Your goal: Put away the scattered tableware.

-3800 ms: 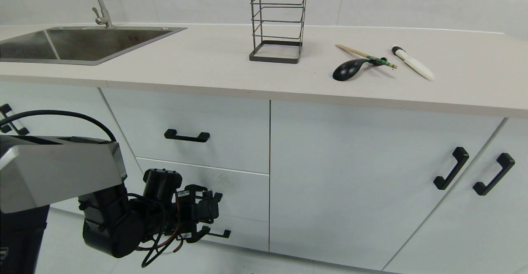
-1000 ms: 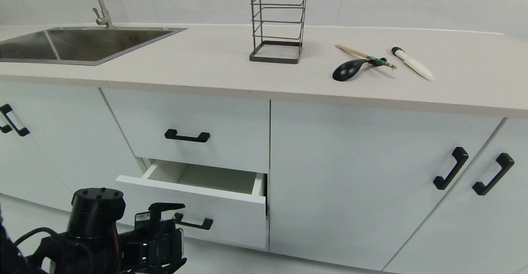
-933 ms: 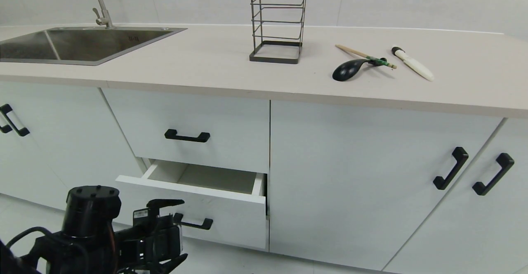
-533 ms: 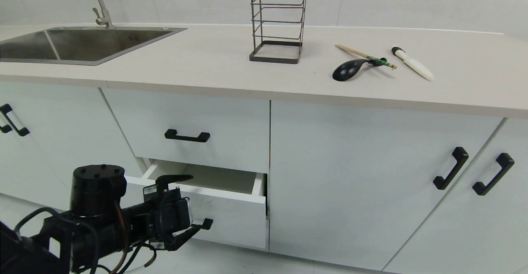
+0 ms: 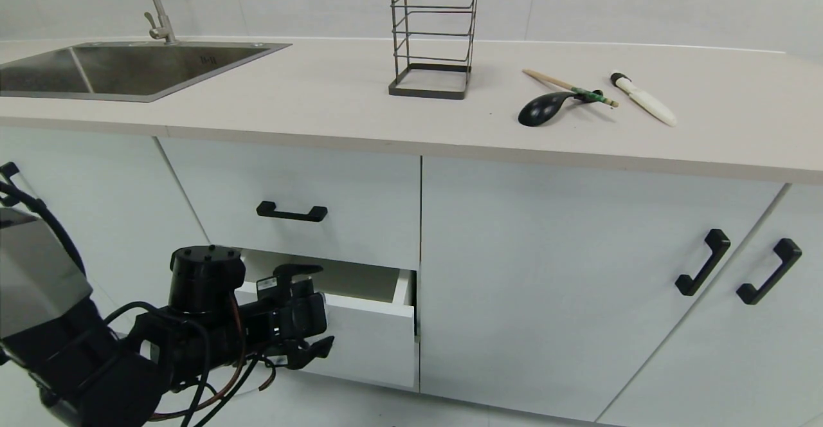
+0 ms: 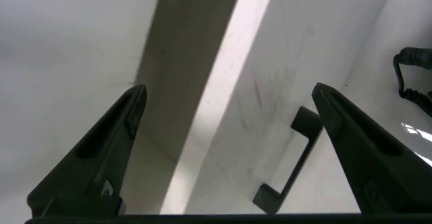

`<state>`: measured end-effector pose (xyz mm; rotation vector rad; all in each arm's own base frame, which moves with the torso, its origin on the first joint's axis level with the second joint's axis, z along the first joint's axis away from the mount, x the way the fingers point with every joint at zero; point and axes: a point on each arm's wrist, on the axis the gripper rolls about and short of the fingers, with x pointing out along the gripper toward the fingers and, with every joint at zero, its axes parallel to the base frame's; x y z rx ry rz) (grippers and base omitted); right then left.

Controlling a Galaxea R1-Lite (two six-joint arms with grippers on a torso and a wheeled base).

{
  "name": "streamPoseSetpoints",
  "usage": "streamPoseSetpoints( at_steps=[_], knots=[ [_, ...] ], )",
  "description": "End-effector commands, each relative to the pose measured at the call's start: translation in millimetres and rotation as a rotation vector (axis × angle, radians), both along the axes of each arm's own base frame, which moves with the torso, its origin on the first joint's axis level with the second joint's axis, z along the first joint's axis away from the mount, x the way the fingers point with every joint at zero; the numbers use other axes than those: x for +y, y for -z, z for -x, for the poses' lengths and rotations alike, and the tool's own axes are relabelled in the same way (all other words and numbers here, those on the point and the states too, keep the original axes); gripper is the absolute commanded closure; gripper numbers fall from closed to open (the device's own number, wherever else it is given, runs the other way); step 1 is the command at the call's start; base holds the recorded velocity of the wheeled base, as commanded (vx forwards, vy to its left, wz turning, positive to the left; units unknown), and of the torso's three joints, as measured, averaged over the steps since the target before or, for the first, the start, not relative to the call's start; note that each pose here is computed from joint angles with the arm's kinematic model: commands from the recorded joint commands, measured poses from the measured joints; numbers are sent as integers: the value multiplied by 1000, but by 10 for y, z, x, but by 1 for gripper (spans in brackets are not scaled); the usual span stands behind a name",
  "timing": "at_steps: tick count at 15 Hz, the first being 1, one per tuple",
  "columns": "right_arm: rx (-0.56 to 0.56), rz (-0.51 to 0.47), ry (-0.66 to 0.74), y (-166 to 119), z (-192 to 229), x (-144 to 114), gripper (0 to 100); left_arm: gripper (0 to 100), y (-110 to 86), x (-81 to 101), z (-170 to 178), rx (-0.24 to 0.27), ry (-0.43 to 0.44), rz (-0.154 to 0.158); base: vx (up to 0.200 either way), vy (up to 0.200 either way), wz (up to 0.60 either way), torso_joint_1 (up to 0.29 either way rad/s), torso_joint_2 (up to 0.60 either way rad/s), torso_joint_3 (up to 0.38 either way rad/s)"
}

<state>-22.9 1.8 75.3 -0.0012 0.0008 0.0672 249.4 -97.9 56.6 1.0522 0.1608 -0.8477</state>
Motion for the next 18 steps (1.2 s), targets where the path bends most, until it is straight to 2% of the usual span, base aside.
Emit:
streamPoseSetpoints(
  at_steps=[1,11,16,18],
  knots=[
    [1,0,0,0,-1,0,100,0,137,-17,-34,40,2,-14,0,0,0,0,0,0],
    [1,0,0,0,-1,0,100,0,231,-26,-35,74,5,-28,0,0,0,0,0,0],
    [1,0,0,0,-1,0,100,0,220,-15,5,75,9,-31,0,0,0,0,0,0],
    [1,0,0,0,-1,0,100,0,180,-8,127,79,23,-31,0,0,0,0,0,0]
  ],
)
